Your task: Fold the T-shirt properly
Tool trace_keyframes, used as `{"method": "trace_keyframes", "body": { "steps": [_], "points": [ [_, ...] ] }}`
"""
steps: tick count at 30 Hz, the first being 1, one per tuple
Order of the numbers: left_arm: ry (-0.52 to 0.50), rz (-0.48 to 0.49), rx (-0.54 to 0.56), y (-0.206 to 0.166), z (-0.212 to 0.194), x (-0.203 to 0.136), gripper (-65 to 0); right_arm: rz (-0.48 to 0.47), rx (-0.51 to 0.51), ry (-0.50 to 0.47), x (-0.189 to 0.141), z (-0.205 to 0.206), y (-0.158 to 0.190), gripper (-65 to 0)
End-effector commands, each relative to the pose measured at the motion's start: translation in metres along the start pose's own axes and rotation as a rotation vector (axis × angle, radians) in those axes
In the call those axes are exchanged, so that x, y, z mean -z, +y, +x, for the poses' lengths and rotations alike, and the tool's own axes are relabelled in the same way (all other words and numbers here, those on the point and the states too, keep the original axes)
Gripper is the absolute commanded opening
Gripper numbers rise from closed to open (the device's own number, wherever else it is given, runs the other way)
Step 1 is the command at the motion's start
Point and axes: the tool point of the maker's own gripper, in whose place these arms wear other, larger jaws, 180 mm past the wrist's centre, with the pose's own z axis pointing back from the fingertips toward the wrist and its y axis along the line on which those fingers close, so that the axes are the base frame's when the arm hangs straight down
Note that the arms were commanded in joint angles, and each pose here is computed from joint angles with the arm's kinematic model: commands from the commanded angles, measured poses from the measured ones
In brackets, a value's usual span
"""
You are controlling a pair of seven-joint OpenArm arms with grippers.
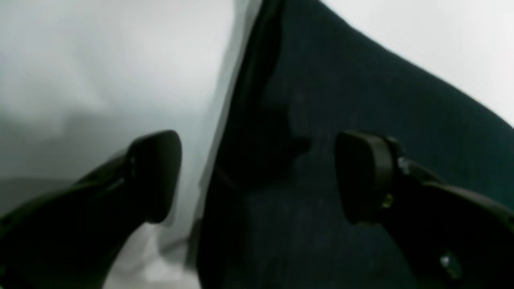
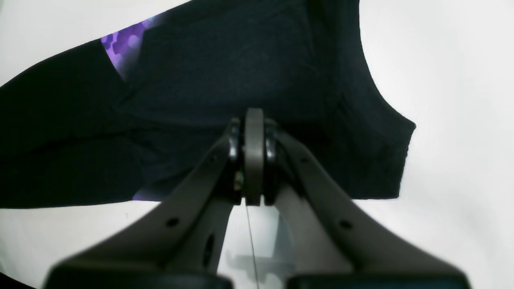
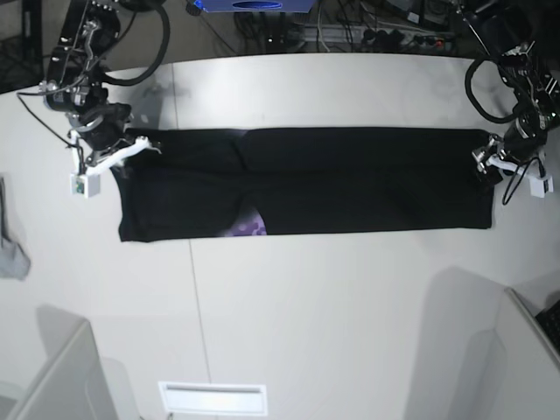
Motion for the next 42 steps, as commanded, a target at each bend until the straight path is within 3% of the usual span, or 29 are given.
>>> {"method": "trace_keyframes", "body": {
  "steps": [1, 5, 8, 12, 16, 22, 31, 42],
  "points": [
    [-0.031, 0.007, 0.017, 0.003, 0.017, -0.001, -9.7, 0.011, -0.015, -0.046, -0.003, 0.013, 0.003, -65.0],
    [-0.006, 0.037, 0.038, 0.007, 0.015, 0.005, -13.8, 0.011, -0.015, -0.046, -0.003, 0.013, 0.003, -65.0],
    [0.04, 0.025, 0.065, 0.0, 0.002, 0.012, -23.0, 0.011, -0.015, -0.046, -0.003, 0.013, 0.003, -65.0],
    [0.091, 0.021, 0.054, 0.001, -0.016, 0.018, -41.1, 0.011, -0.015, -0.046, -0.003, 0.013, 0.003, -65.0],
    [0.108, 0.026, 0.032, 0.006, -0.022, 0.021, -65.0, 0.011, -0.015, -0.046, -0.003, 0.013, 0.003, -65.0],
    [0.087, 0.052, 0.062, 0.018, -0.003, 0.013, -65.0, 0.033, 0.007, -0.035, -0.005, 0.007, 0.005, -65.0],
    [-0.092, 0.082, 0.228, 0.004, 0.059, -0.032, -65.0, 0.094, 0.054, -0.034, -0.007, 0.005, 0.014, -65.0],
    [-0.114, 0.035, 0.307, -0.037, 0.029, -0.055, -65.0, 0.092, 0.059, -0.035, -0.006, 0.005, 0.013, -65.0]
  ]
}}
